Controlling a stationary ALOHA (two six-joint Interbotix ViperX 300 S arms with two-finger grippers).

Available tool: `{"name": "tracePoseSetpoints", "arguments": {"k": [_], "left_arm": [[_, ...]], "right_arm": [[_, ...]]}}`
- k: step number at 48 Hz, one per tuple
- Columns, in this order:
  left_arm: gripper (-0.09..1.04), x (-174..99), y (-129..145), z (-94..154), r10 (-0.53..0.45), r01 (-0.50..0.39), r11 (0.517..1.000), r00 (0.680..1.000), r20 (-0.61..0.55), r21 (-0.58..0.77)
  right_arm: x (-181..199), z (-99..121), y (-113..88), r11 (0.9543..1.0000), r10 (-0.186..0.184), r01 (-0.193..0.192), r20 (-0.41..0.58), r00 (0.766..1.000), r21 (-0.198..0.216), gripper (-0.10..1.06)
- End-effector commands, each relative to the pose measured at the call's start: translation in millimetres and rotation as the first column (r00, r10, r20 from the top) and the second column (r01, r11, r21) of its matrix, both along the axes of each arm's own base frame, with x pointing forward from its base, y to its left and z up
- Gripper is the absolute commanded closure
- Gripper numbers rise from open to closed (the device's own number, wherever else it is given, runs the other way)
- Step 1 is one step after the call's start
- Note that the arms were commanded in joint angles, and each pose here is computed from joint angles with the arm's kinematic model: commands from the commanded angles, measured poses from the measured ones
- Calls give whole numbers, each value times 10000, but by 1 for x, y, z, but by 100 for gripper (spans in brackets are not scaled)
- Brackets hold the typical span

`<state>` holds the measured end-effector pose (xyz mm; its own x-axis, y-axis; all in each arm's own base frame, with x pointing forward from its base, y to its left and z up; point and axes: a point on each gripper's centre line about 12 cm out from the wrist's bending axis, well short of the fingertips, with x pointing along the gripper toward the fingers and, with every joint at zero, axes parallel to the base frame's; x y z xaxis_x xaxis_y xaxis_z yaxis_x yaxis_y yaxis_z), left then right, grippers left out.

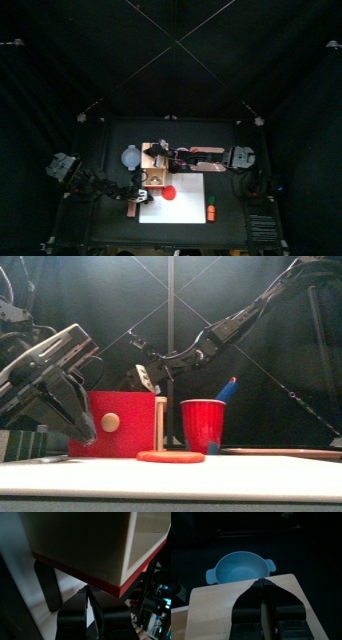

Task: Get the cutter from the drawer then cut the dough then place the extra dough in the bowl
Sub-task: Place the cutter on the board

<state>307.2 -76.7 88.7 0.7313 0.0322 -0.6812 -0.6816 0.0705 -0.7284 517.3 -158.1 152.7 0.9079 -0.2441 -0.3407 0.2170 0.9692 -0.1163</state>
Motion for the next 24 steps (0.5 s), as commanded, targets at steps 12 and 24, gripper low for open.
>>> {"name": "tracePoseSetpoints", "arguments": {"k": [12, 24], "left_arm": [[47, 3, 4, 11, -37, 25, 9998, 9984, 564, 217], [46, -2, 2, 27, -460, 439, 9988, 9941, 984, 239]], "right_arm": [[-3, -1, -6, 9999, -156, 157, -190, 9997, 54, 93], [-3, -1, -6, 9999, -147, 148, -179, 9997, 37, 93]]}}
